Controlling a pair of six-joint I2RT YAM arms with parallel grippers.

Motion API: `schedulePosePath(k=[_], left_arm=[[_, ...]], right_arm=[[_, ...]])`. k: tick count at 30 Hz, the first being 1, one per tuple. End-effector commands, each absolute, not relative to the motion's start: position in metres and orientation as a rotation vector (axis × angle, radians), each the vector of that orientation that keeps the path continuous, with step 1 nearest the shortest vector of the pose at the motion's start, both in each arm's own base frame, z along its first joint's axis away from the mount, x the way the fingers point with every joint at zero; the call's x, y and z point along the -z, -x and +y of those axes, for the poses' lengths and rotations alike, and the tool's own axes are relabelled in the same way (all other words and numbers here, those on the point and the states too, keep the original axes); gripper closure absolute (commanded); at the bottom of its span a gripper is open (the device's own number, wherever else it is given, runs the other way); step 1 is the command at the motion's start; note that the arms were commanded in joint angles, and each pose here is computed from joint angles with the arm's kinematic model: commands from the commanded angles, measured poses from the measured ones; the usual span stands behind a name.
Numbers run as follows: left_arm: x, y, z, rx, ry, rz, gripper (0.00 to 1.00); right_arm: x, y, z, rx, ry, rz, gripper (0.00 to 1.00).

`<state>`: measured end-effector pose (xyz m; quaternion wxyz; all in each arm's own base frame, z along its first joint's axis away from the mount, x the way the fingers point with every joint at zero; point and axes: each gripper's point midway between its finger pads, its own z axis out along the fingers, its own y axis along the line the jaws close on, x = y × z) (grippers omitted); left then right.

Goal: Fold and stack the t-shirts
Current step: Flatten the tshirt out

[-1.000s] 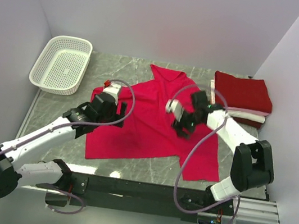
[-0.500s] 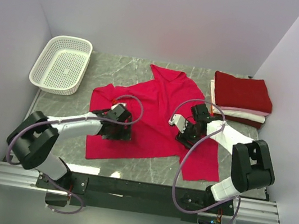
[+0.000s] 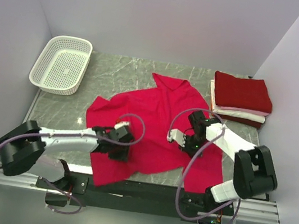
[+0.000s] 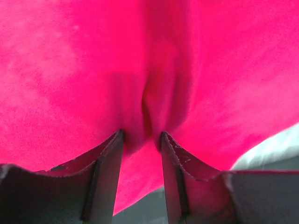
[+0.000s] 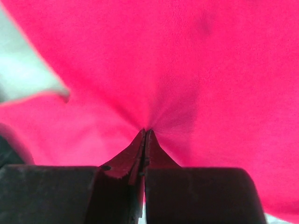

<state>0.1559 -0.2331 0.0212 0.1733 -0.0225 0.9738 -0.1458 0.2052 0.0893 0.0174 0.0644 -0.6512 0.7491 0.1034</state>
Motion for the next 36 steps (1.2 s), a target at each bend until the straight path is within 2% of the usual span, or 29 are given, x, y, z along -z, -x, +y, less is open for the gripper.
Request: schedulePosePath(k=[1, 2, 5, 6, 7, 8, 9, 10, 13, 17, 18, 21, 22, 24, 25, 28, 32, 36], left_arm=[[-0.021, -0.08, -0.214, 0.377, 0.113, 3.009, 0.57], [-0.035, -0.073, -0.209, 0.4, 0.114, 3.009, 0.6], [-0.068, -0.062, -0.211, 0.535, 0.093, 2.984, 0.59], [-0.075, -0.058, -0.211, 0.573, 0.075, 2.983, 0.58], [-0.094, -0.063, -0.214, 0.648, 0.05, 2.925, 0.5], [-0.104, -0.065, -0.215, 0.668, 0.043, 2.898, 0.43], [-0.11, -0.074, -0.208, 0.619, 0.056, 2.851, 0.36], [-0.135, -0.088, -0.211, 0.643, 0.035, 2.756, 0.2], [-0.17, -0.142, -0.2, 0.536, 0.041, 2.543, 0.07], [-0.195, -0.229, -0.18, 0.523, 0.082, 2.345, 0.07], [-0.199, -0.256, -0.16, 0.484, 0.102, 2.294, 0.08], [-0.216, -0.307, -0.131, 0.36, 0.081, 2.204, 0.1], [-0.21, -0.318, -0.12, 0.279, 0.093, 2.22, 0.14], [-0.217, -0.331, -0.106, 0.186, 0.076, 2.194, 0.16], [-0.219, -0.333, -0.1, 0.15, 0.079, 2.18, 0.17], [-0.216, -0.33, -0.091, 0.11, 0.067, 2.129, 0.16], [-0.194, -0.319, -0.081, 0.076, 0.066, 2.11, 0.16], [-0.18, -0.314, -0.076, 0.046, 0.069, 2.135, 0.16]], right_arm=[[-0.051, -0.138, 0.073, -0.491, 2.188, 2.203, 1.0], [-0.06, -0.118, 0.072, -0.582, 2.217, 2.199, 1.0], [-0.081, -0.103, 0.076, -0.637, 2.218, 2.105, 1.0], [-0.087, -0.106, 0.08, -0.622, 2.186, 2.095, 0.96], [-0.093, -0.111, 0.083, -0.59, 2.146, 2.077, 0.73], [-0.096, -0.124, 0.09, -0.54, 2.089, 2.048, 0.67], [-0.104, -0.139, 0.094, -0.474, 1.987, 2.083, 0.64], [-0.11, -0.154, 0.098, -0.426, 1.914, 2.078, 0.6], [-0.136, -0.214, 0.12, -0.387, 1.657, 2.045, 0.57], [-0.166, -0.293, 0.146, -0.504, 1.365, 2.052, 0.56], [-0.187, -0.315, 0.151, -0.517, 1.283, 2.038, 0.55], [-0.174, -0.365, 0.161, -0.535, 1.246, 2.085, 0.55], [-0.17, -0.379, 0.159, -0.493, 1.246, 2.097, 0.55], [-0.172, -0.407, 0.161, -0.428, 1.294, 2.073, 0.55], [-0.147, -0.418, 0.16, -0.418, 1.319, 2.128, 0.57], [-0.123, -0.446, 0.159, -0.324, 1.385, 2.136, 0.61], [-0.103, -0.465, 0.163, -0.242, 1.426, 2.132, 0.65], [-0.087, -0.481, 0.165, -0.206, 1.426, 2.155, 0.63]])
